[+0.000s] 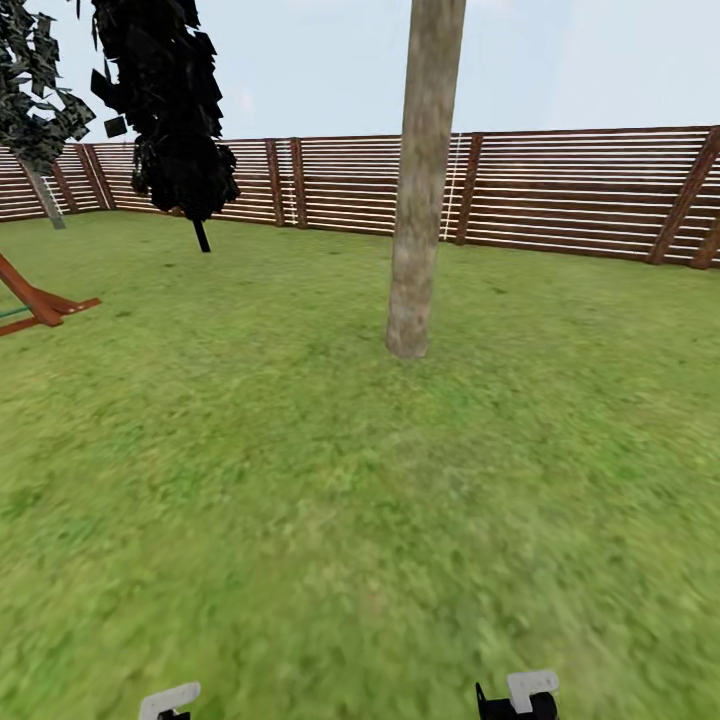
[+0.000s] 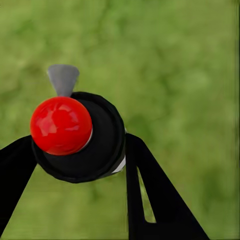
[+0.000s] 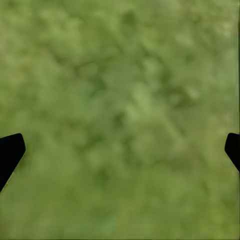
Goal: In the garden, pick up the pesticide atomizer on the floor and spray pesticide onto both trees until each tree trunk is fully covered.
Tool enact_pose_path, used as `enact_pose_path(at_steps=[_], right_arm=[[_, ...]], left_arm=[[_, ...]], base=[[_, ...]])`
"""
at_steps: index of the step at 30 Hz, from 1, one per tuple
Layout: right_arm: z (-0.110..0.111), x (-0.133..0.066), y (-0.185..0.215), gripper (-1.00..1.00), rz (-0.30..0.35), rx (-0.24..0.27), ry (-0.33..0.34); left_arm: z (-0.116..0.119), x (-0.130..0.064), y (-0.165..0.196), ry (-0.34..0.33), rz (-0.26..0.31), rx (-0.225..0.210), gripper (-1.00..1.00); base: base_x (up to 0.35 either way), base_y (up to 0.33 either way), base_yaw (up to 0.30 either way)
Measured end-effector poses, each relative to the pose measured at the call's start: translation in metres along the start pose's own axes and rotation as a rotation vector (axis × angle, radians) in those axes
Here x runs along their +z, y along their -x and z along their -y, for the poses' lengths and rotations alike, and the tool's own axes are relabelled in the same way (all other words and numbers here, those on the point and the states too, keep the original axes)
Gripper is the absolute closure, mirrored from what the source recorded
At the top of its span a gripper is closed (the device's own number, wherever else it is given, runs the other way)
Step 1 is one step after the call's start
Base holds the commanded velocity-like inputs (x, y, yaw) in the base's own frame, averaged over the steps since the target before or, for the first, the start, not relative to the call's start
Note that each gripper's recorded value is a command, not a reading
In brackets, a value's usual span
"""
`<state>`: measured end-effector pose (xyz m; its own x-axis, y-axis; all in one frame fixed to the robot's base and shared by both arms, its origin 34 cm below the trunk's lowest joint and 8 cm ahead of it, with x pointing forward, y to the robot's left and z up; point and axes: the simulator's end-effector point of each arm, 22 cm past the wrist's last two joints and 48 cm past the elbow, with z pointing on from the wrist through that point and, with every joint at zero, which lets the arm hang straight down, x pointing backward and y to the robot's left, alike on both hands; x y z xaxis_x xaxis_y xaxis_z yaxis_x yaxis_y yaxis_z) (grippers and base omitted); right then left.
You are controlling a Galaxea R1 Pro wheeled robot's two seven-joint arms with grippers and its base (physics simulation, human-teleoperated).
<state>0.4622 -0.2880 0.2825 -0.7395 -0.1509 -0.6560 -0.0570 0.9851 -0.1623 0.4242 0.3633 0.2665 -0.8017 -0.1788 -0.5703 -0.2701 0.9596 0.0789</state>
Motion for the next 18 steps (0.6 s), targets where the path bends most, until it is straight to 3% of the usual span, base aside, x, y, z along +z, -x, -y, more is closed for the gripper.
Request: enact_pose_path(at_steps=[6,18], right_arm=[[0.002,0.002,0.008,-1.0,0.018,-0.002,-0.001],[0.003,0.002,0.008,-1.0,0.017,0.002,-0.004]], left_arm=[[-0.01,0.0,0.001,0.008,0.008,-0.002,1.0],[-0.028,-0.007,-0.018,0.033,-0.015,0.016,1.0]], base=[[0.339,0.0,-0.055],[0.339,0.0,-0.281]])
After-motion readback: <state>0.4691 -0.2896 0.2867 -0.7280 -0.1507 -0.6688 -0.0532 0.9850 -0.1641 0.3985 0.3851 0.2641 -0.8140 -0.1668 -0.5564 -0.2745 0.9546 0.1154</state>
